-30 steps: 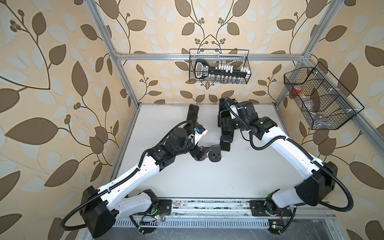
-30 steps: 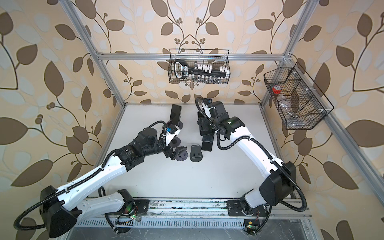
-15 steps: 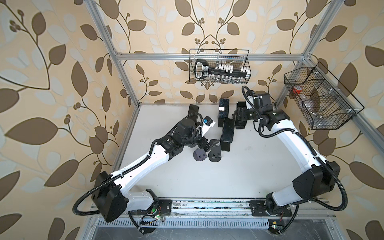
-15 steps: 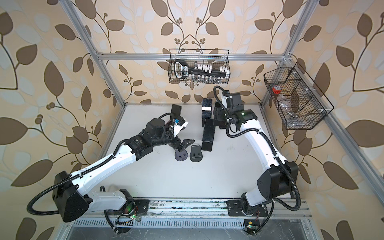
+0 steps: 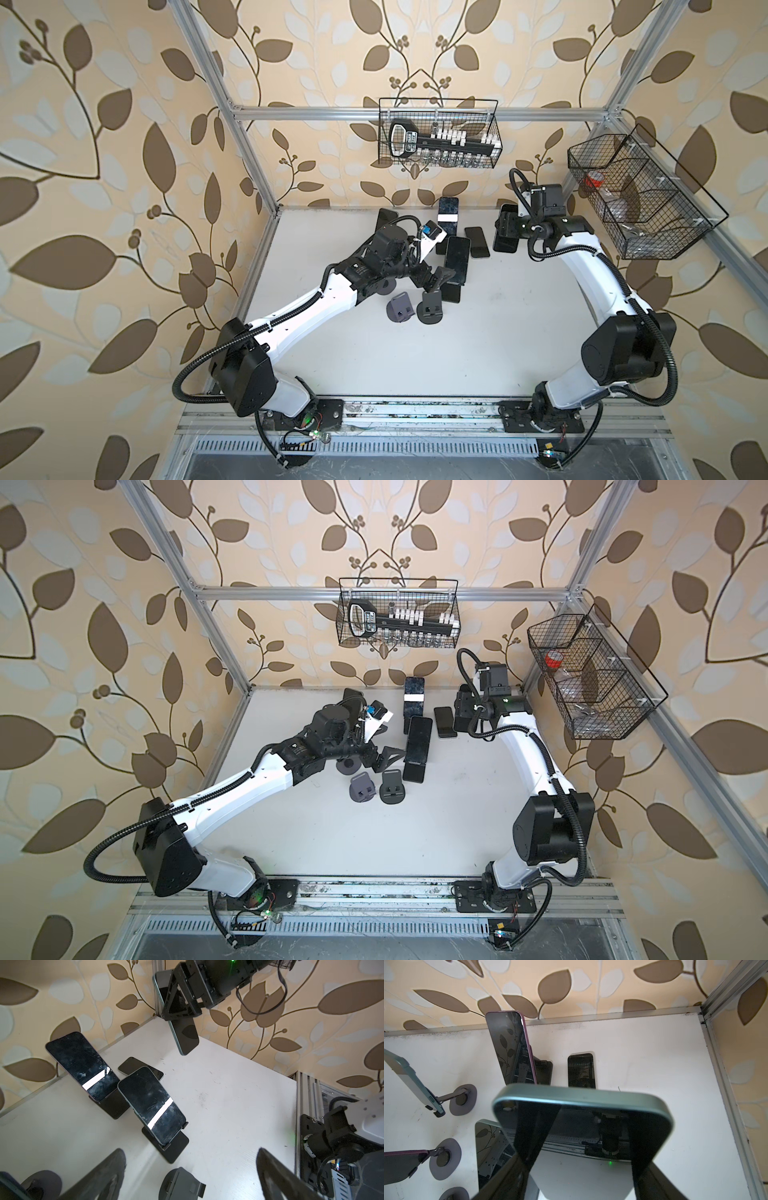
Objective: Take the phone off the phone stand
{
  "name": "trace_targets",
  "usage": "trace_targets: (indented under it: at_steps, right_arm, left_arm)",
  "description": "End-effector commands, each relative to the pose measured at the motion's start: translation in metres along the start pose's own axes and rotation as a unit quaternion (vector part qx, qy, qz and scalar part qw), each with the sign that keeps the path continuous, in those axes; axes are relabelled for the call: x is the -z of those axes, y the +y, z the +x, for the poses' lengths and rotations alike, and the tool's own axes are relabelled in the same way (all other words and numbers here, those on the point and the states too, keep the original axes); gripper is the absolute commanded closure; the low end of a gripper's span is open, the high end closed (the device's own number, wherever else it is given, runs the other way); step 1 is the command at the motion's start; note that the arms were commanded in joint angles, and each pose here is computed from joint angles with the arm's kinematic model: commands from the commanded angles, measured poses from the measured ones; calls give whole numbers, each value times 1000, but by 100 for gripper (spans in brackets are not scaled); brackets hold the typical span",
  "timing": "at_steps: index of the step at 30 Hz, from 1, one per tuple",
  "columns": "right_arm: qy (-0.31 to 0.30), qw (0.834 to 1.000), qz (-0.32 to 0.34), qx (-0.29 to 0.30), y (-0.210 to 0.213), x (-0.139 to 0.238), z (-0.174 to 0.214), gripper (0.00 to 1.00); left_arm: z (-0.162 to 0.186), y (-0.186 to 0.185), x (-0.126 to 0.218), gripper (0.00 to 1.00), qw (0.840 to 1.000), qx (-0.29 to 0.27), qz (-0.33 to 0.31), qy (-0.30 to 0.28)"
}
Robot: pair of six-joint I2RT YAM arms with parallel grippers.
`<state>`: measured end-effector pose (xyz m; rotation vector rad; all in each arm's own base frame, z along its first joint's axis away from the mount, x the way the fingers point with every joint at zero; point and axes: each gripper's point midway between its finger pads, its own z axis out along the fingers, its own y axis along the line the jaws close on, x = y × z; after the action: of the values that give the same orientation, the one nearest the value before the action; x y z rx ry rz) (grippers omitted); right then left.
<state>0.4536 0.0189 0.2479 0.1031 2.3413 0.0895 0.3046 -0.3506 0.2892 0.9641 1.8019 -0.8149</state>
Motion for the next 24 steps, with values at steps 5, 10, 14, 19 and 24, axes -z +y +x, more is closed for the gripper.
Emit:
trace_targets:
  at_steps: [5,10,14,19,24]
  right_arm:
    - [17,1000,7,4,-9,-23,6,45]
    - [30,999,18,10,-19,-42,7,45]
    - [38,999,27,6,-31,-57,5,45]
    - [44,998,48,-2,-52,-72,2,44]
    - [46,997,57,-11,-68,-86,0,44]
  left_arm:
    - [-31,-15,-18,3,999,-5,28,-25]
    - [-34,-6,-37,3,1000,9,15,-15]
    - [-36,3,-54,3,1000,28,5,-2]
    - [-40,7,-68,4,999,47,5,6]
    - [-44,4,-76,4,999,46,11,9]
